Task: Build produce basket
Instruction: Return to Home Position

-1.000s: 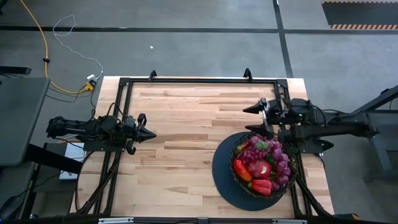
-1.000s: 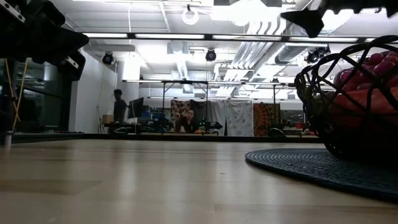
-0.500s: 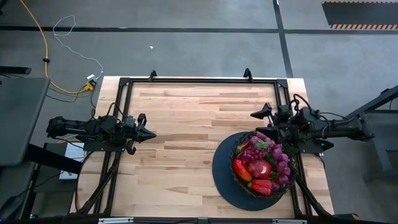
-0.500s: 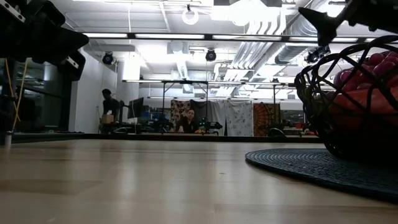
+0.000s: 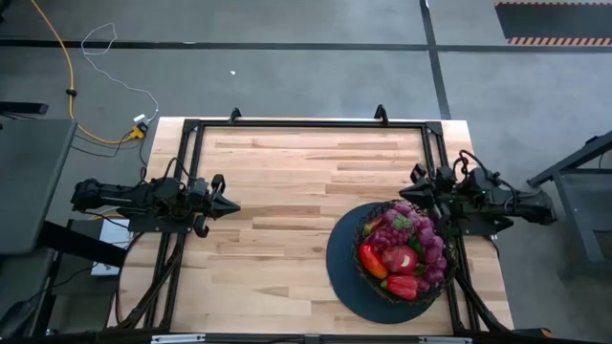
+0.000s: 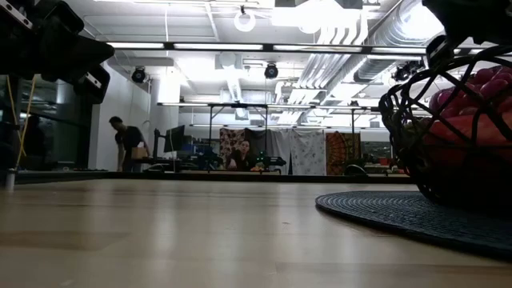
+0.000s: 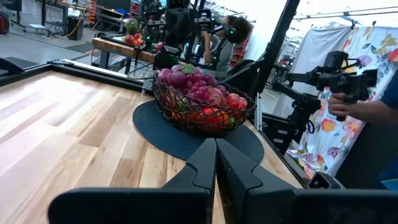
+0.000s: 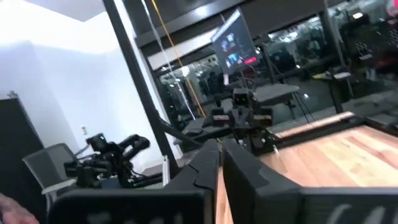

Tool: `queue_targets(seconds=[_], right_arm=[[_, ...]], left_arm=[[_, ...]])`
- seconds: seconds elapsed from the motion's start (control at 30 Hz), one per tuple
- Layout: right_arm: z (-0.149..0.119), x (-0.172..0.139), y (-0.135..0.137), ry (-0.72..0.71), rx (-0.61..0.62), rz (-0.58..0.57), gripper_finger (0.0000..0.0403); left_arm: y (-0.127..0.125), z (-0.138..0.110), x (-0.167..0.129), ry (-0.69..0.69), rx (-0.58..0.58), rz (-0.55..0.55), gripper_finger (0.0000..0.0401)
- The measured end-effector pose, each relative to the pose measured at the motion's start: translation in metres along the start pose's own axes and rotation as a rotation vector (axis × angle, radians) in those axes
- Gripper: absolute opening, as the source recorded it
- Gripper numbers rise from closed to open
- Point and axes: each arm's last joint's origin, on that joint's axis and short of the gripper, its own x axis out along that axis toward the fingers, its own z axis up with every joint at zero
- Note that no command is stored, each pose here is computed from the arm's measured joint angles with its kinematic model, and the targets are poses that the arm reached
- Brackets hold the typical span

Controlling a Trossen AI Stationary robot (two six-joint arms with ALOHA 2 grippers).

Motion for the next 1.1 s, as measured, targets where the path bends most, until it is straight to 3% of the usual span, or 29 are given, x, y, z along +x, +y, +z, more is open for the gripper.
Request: queue_targets(seconds=[0.13,0.27,0.57,0.8,0.9,1.1], right_arm=[[0.000,0.001,0.000,-0.002,0.004,0.009,0.0024],[-0.004,0.001,-0.001,-0.008,-0.012,0.010,0.0004],[-0.036,0.003,-0.015,-0.014,-0.024,-0.246,0.0001],[-0.054,0.002,-0.017,0.128,-0.133,-0.254,0.0000],[-0.055,0.002,-0.016,0.152,-0.230,-0.205,0.0000],[-0.056,0.002,-0.015,0.179,-0.312,-0.167,0.0000]], left_arm=[[0.000,0.000,0.000,0.000,0.000,0.000,0.0001],[0.000,0.000,0.000,0.000,0.000,0.000,0.0001],[0.000,0.000,0.000,0.000,0.000,0.000,0.0001],[0.000,0.000,0.000,0.000,0.000,0.000,0.0000],[0.000,0.000,0.000,0.001,0.000,0.000,0.0001],[0.000,0.000,0.000,0.001,0.000,0.000,0.0001]])
